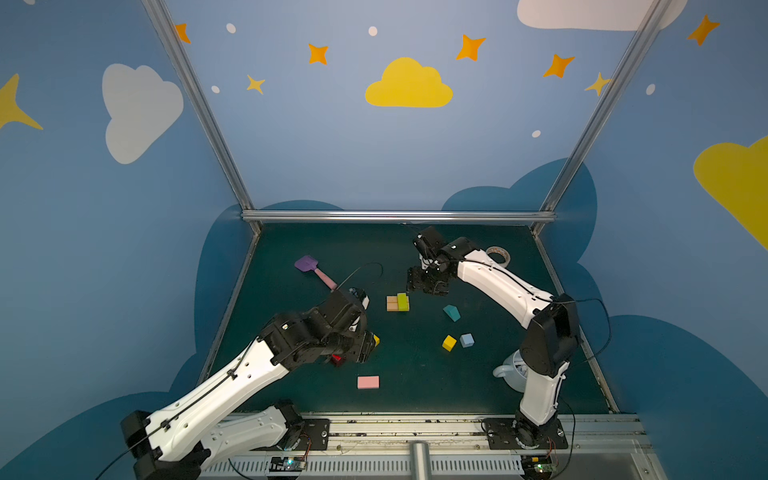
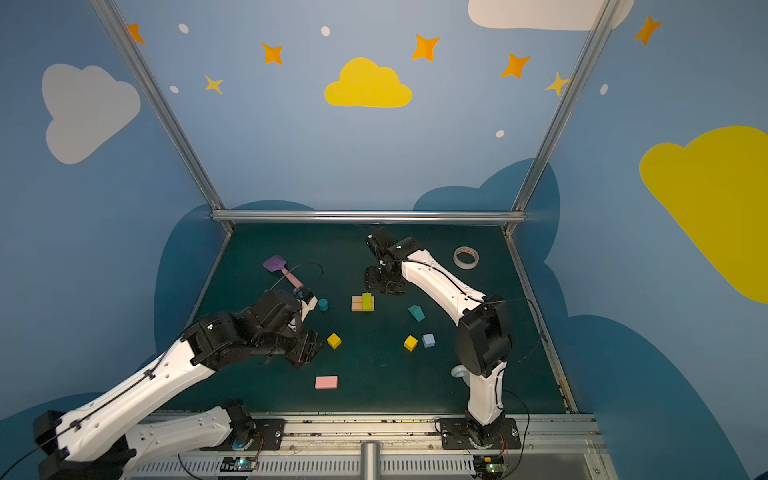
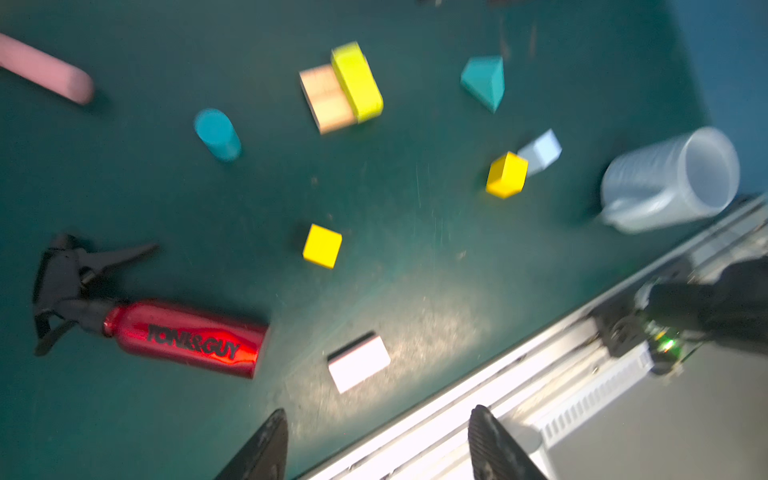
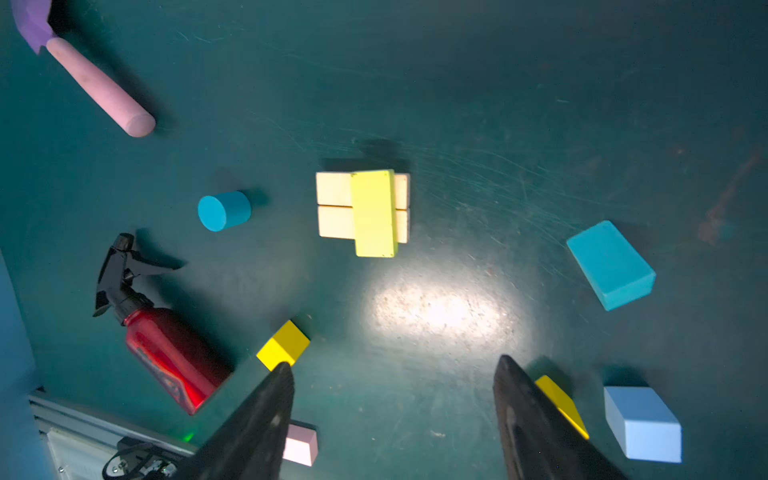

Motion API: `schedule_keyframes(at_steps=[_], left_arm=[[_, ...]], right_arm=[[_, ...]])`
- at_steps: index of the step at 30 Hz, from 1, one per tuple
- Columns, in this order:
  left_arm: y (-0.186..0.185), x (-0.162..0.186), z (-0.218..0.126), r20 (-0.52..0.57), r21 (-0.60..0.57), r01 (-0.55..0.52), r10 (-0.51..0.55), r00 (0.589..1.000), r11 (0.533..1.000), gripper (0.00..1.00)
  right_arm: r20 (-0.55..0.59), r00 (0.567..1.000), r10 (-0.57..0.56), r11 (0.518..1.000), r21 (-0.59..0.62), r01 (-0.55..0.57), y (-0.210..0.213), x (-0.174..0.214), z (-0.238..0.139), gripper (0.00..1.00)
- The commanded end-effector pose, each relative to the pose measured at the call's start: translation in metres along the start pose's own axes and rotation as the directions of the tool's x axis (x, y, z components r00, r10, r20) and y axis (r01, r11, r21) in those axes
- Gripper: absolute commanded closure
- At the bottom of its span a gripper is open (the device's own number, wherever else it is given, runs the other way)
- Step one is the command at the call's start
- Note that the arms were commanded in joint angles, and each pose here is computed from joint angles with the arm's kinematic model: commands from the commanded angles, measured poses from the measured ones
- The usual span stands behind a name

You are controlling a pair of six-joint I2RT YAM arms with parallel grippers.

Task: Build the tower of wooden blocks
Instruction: 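Open the right gripper and raise it off the lime-green block, then move the left gripper toward the pink block while the right gripper draws back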

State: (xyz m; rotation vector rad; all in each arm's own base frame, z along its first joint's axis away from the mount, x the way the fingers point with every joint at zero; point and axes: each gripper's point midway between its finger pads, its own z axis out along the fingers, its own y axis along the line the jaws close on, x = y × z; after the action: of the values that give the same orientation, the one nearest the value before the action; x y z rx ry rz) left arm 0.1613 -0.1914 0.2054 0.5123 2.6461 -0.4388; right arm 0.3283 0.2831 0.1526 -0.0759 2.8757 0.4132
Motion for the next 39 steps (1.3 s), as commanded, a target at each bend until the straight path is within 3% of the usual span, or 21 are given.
schedule_keyframes(at_steps=[1, 10, 18, 24, 32, 39], left_arm=[[0.001, 0.029, 0.005, -0.115, -0.052, -0.074, 0.068, 0.991, 0.996, 0.31], [-0.028, 0.068, 0.027, -0.318, -0.068, -0.366, 0.327, 0.890, 0.928, 0.31], [-0.019, 0.073, 0.064, -0.460, -0.208, -0.457, 0.326, 0.826, 0.865, 0.31], [-0.014, 0.088, 0.090, -0.574, -0.203, -0.537, 0.345, 0.743, 0.819, 0.31], [-0.005, 0.098, 0.126, -0.627, -0.179, -0.561, 0.346, 0.698, 0.808, 0.30], [0.007, 0.097, 0.136, -0.670, -0.177, -0.552, 0.311, 0.674, 0.815, 0.30]], right_arm=[[0.053, 0.998, -0.016, 0.997, -0.070, 0.019, 0.000, -0.002, -0.010, 0.24], [0.092, 0.996, 0.008, 0.988, -0.156, 0.007, -0.019, 0.011, -0.019, 0.24], [0.115, 0.993, 0.026, 0.979, -0.206, -0.002, -0.030, 0.022, -0.022, 0.24], [0.135, 0.990, 0.034, 0.973, -0.230, -0.003, -0.037, 0.028, -0.027, 0.23], [0.155, 0.987, 0.042, 0.961, -0.275, 0.002, -0.037, 0.027, -0.033, 0.23], [0.150, 0.987, 0.049, 0.952, -0.305, 0.000, -0.035, 0.024, -0.030, 0.23]])
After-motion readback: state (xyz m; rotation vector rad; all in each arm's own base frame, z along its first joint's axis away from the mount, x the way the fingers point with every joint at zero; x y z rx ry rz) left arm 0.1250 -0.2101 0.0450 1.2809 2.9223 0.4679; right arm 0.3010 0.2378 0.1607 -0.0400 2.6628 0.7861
